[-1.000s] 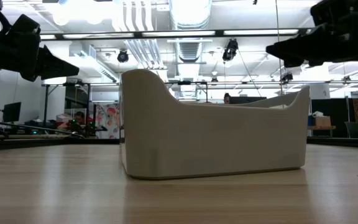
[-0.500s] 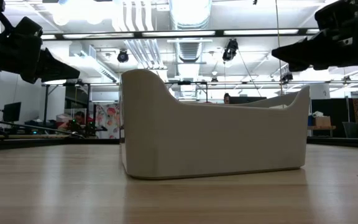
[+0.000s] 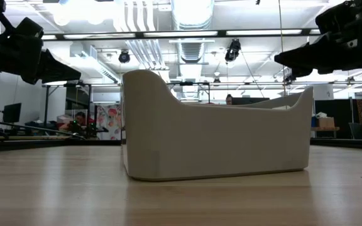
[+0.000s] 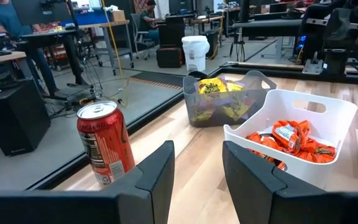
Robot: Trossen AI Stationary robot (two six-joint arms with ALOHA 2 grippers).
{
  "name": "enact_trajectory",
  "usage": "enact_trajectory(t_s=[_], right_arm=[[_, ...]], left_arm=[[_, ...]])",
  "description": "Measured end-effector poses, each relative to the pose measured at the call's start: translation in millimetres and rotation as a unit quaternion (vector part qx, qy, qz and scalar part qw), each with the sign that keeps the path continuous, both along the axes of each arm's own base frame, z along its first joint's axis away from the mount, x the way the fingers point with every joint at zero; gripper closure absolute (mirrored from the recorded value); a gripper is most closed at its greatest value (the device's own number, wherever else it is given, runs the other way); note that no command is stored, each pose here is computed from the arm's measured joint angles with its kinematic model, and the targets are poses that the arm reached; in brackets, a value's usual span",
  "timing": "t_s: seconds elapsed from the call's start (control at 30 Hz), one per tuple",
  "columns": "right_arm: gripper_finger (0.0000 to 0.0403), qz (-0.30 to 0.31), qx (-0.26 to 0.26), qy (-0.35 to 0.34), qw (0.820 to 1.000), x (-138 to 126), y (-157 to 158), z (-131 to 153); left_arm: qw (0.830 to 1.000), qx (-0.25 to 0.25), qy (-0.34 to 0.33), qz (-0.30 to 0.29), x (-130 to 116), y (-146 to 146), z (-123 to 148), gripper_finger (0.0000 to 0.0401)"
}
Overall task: Sort candy
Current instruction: Return to Home Position
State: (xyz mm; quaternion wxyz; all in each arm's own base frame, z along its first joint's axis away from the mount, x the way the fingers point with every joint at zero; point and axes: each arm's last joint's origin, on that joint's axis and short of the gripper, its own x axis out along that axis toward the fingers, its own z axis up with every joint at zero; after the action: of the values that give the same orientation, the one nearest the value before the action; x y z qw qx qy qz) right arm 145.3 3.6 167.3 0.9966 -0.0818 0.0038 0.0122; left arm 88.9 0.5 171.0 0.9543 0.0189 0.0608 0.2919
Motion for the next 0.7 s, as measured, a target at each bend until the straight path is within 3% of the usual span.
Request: enact_trajectory(t_s=[0.07, 0.27, 0.37, 0.7], right_arm=[[0.0319, -0.004, -0.035, 0.005, 0.999, -0.7, -0.3, -0.9], [0.0330, -0.049, 0.019, 0.017, 0.998, -7.7, -6.3, -5.1], [0.0333, -0.050, 0.019, 0.024, 0.998, -12.3, -7.4, -5.2], [0.0325, -0.041, 0.032, -0.051, 0.997, -30.0, -6.8, 11.1]], left_arm=[[1.000, 0.000, 0.000, 0.000, 0.0, 0.0, 0.0, 0.0280], [1.000, 0.001, 0.003, 0.000, 0.4, -0.1, -0.1, 0.0280], [1.000, 0.001, 0.004, 0.000, 0.5, -0.1, -0.3, 0.0280], [1.000, 0.002, 0.006, 0.000, 0.8, -0.2, -0.4, 0.0280]])
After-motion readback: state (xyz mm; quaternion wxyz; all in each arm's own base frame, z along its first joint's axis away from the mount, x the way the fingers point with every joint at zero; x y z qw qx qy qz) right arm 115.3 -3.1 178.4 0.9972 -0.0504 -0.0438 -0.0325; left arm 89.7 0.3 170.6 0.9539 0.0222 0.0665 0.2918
